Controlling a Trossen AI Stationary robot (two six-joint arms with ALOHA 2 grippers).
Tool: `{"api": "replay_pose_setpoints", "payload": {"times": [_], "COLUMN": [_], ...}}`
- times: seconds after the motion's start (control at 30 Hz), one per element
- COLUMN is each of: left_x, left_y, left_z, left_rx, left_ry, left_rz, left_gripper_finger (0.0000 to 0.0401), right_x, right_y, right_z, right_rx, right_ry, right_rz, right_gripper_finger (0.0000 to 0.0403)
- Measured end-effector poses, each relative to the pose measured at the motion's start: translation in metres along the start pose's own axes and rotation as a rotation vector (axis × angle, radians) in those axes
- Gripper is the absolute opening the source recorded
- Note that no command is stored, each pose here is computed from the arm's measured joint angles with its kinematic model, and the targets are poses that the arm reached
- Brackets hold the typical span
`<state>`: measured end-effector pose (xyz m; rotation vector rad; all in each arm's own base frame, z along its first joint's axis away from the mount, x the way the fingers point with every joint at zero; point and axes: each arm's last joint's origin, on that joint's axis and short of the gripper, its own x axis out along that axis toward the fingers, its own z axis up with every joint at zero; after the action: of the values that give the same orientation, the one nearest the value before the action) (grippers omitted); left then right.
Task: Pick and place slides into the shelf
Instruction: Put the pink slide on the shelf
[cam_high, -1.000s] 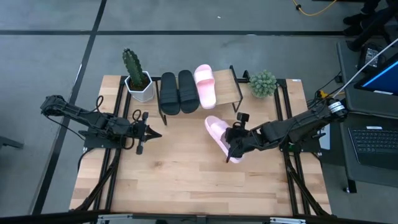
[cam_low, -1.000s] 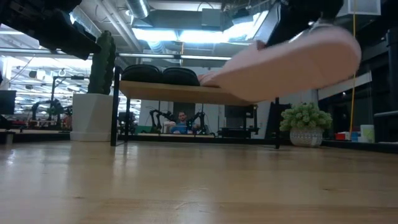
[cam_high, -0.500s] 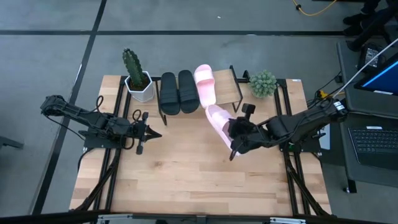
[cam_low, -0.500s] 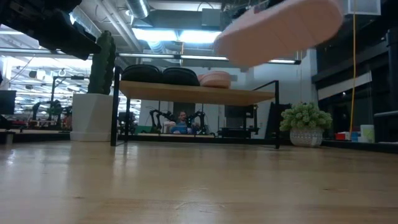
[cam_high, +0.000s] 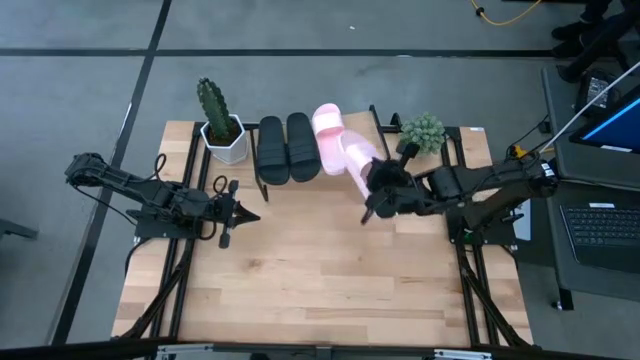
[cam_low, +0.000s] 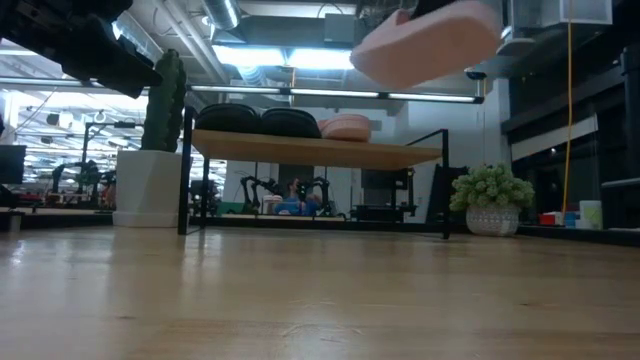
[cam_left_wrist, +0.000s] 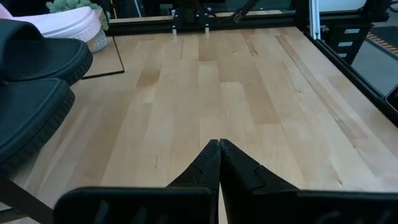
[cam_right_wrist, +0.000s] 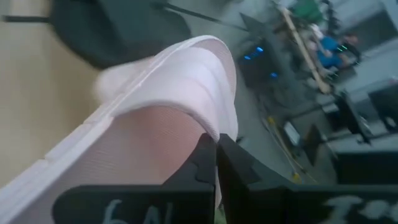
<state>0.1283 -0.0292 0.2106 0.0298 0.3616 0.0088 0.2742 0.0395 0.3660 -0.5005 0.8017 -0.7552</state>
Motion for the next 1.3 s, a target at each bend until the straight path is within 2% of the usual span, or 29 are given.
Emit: {"api": "replay_pose_setpoints", "payload": {"times": [0.57, 0.8, 0.93, 1.13, 1.3], "left_x": [0.000, 0.000, 0.000, 0.000, 0.000], "left_y": [0.000, 0.000, 0.000, 0.000, 0.000], "left_z": [0.000, 0.000, 0.000, 0.000, 0.000], "left_rx": [0.000, 0.000, 0.000, 0.001, 0.001], "left_ry": [0.000, -0.001, 0.000, 0.003, 0.002], "left_rz": [0.000, 0.000, 0.000, 0.000, 0.001], "left_gripper_finger": [0.0000, 0.0000, 0.0000, 0.0000, 0.0000], "right_x": [0.054, 0.071, 0.083, 0.105, 0.124], "right_y": [-0.045, -0.061, -0.067, -0.070, -0.068], "right_z": [-0.006, 0.001, 0.006, 0.003, 0.000], "right_rx": [-0.004, 0.003, -0.004, -0.024, -0.033], "right_ry": [0.168, 0.147, 0.127, 0.181, 0.205], "right_rz": [-0.170, -0.217, -0.208, -0.230, -0.143], "right_gripper_finger": [0.0004, 0.0004, 0.0004, 0.0004, 0.0004]}}
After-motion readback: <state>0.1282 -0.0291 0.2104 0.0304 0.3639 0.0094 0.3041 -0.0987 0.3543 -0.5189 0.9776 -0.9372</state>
